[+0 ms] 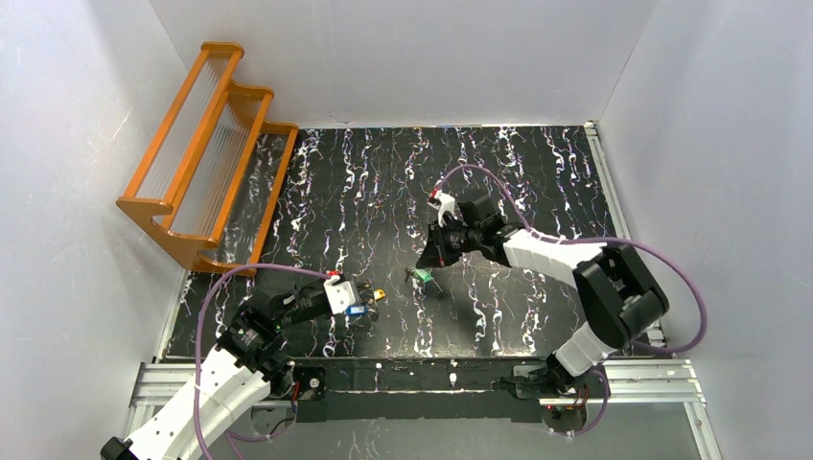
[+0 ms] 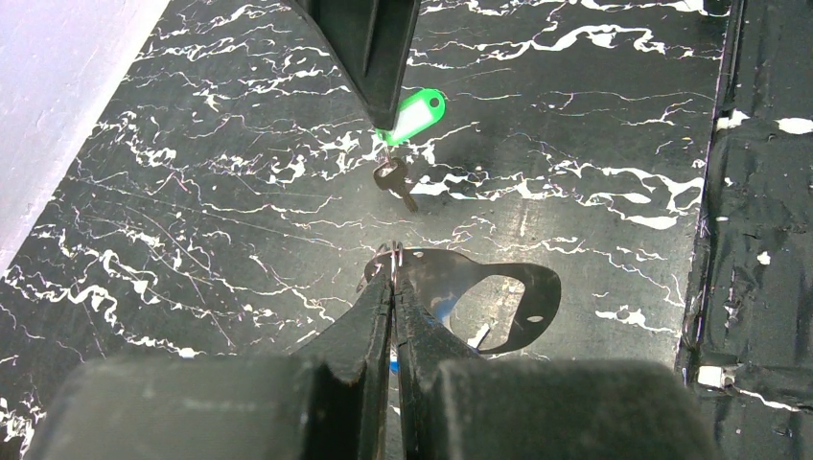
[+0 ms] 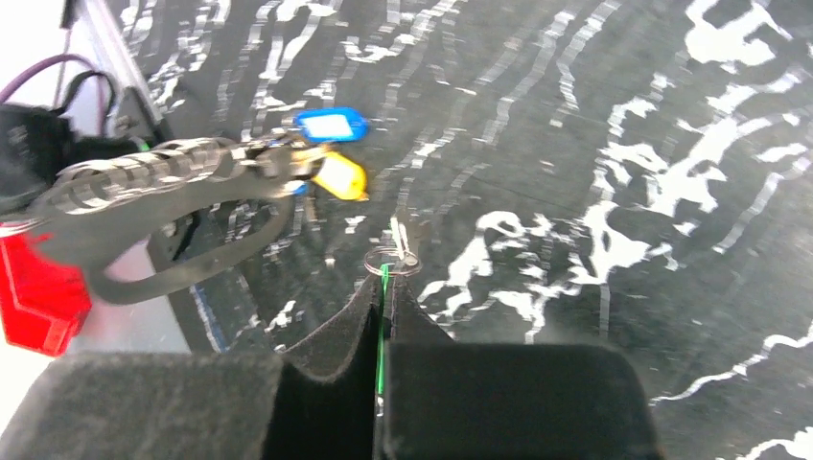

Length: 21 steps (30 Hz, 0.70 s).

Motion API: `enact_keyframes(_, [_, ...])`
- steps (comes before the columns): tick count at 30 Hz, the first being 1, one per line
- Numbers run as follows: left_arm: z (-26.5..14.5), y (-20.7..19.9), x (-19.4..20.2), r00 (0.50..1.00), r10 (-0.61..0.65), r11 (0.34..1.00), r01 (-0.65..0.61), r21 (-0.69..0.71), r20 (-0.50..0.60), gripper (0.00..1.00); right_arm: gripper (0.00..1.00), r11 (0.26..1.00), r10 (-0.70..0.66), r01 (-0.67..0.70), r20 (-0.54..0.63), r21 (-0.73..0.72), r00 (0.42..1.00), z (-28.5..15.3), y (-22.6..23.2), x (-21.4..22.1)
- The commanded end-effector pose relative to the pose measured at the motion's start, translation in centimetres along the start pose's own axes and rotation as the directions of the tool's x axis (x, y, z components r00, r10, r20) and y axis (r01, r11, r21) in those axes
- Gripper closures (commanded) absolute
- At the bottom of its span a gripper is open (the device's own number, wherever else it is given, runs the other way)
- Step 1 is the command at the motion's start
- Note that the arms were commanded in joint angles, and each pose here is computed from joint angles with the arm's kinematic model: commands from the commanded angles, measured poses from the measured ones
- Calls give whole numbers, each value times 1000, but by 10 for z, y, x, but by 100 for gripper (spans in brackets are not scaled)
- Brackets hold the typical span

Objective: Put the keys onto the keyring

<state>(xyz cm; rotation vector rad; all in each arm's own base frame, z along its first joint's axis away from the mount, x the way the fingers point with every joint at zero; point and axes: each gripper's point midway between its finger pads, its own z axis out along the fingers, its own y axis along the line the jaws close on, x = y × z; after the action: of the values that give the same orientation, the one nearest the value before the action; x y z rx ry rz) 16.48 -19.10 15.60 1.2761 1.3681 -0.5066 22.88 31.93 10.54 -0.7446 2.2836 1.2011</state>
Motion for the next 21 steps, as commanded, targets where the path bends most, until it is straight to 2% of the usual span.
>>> enact_keyframes(1, [-2,-4,-1,1000,-9,1000,9,26,-17,100,97,984,155,-146,-88,101,984,10,-49,30])
enact_keyframes(4, [-2,-3,-1,1000,-8,1000,8,24,-16,100,90,964,223,-199,-127,178,967,13,-72,44])
enact_keyframes(7, [-3,-3,-2,1000,-7,1000,7,22,-15,100,85,943,238,-201,-114,264,965,8,-89,46])
enact_keyframes(11, [-3,-3,-2,1000,-5,1000,5,22,-16,100,62,918,212,-173,-72,357,975,-6,-99,37])
enact_keyframes(12, [-3,-3,-2,1000,-4,1000,4,23,-15,100,54,915,201,-165,-61,367,978,-9,-99,33])
enact_keyframes(15, [-2,-3,-2,1000,-4,1000,4,25,-16,100,41,916,176,-146,-48,373,983,-15,-95,27])
enact_keyframes(21, [-2,-3,-1,1000,-7,1000,7,25,-19,100,40,928,140,-115,-48,354,989,-18,-88,21])
